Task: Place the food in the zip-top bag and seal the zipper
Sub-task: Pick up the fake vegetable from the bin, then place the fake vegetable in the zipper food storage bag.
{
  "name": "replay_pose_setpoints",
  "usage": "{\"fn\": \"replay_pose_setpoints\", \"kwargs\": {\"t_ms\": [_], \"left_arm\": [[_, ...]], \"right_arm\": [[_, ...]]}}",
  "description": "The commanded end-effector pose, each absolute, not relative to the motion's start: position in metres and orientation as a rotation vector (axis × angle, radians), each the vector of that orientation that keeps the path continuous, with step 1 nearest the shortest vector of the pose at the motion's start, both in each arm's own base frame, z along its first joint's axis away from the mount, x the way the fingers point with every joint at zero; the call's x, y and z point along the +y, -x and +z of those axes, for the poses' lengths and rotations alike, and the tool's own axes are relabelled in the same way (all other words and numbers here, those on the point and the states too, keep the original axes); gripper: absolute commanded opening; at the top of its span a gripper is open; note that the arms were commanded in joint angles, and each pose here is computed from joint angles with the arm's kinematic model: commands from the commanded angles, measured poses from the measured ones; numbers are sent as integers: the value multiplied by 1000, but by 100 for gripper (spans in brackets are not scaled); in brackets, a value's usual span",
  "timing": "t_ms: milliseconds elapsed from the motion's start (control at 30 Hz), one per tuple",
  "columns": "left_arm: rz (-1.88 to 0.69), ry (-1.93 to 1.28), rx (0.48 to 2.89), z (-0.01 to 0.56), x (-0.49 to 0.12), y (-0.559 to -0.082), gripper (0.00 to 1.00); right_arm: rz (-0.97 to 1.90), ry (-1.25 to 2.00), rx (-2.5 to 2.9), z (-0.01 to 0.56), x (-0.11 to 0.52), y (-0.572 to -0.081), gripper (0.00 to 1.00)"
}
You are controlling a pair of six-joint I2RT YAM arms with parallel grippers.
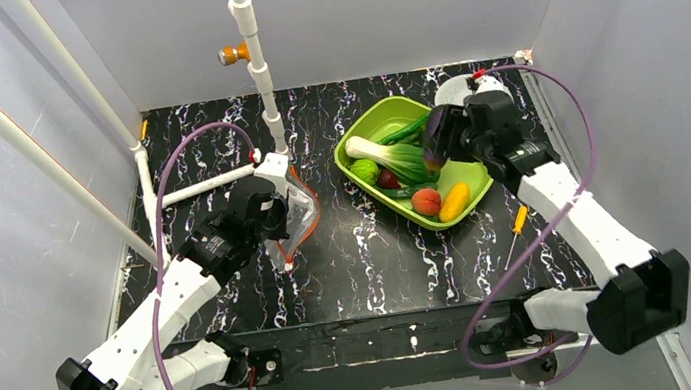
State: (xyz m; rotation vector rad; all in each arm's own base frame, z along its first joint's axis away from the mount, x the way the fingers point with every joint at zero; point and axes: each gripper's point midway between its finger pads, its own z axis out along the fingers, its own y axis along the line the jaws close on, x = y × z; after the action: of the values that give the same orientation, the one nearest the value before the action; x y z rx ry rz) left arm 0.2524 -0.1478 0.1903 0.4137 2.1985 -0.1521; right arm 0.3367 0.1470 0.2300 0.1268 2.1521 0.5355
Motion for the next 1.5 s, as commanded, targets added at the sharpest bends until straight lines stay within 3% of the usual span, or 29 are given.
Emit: {"fn": "replay_pose_setpoints", "kwargs": {"t_ms": [0,267,700,1067,1300,1467], "left_arm": [[-190,-398,2158,206,-151,-253,0],[-204,-395,2139,208,-151,-253,0],[-265,-398,2082,221,-154,-248,0],[-311,-416,2065,225,-159,-244,0],[-323,-422,2063,226,-161,-243,0],[-320,-413,2047,230,-158,-243,0]], "right_arm": [[1281,286,2211,238,254,-266,1],[1814,697,2174,271,349,-178,1],[1956,493,2459,250,403,-200,1],[1614,37,2472,219,423,-274,5],[1535,574,2414,229,450,-257,14],[1173,869,2447,206,429,-248,17]]}}
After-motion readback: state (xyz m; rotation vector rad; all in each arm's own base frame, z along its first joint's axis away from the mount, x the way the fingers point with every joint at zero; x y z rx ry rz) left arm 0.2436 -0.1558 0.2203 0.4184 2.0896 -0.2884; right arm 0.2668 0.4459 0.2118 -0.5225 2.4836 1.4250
